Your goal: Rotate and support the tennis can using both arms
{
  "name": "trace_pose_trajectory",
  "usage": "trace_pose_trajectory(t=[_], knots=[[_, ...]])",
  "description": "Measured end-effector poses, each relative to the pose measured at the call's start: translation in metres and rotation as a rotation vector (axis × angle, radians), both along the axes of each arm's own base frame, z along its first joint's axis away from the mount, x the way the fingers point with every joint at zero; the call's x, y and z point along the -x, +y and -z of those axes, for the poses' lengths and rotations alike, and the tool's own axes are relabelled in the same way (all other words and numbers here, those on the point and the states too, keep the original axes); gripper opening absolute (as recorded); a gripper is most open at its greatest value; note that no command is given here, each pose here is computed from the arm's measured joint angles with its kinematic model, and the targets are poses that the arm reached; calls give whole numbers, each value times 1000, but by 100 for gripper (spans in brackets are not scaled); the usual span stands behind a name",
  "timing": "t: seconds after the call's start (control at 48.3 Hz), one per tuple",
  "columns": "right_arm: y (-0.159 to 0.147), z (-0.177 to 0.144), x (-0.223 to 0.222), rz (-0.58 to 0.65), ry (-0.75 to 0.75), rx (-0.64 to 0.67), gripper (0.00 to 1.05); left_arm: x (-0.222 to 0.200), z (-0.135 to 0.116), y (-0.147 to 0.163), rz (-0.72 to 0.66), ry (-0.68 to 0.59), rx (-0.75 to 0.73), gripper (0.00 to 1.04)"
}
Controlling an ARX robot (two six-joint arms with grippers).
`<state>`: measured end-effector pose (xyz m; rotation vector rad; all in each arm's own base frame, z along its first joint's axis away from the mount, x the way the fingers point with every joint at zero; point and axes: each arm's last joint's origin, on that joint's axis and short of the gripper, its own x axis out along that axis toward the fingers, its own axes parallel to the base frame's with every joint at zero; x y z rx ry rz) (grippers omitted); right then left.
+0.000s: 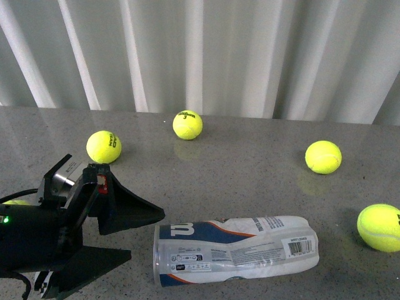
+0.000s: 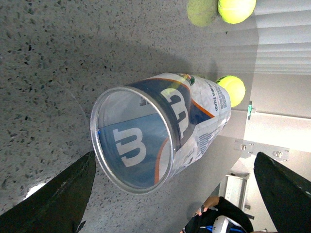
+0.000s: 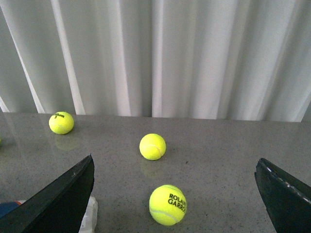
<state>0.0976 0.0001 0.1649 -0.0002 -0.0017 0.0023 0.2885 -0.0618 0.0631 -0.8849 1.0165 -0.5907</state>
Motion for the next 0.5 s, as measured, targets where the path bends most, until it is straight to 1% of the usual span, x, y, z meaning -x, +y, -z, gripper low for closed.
trace_pose_trajectory(t=[0.497], knots=[[0, 0, 0, 0, 0, 0, 98, -3, 16, -20, 21, 76, 82, 98]])
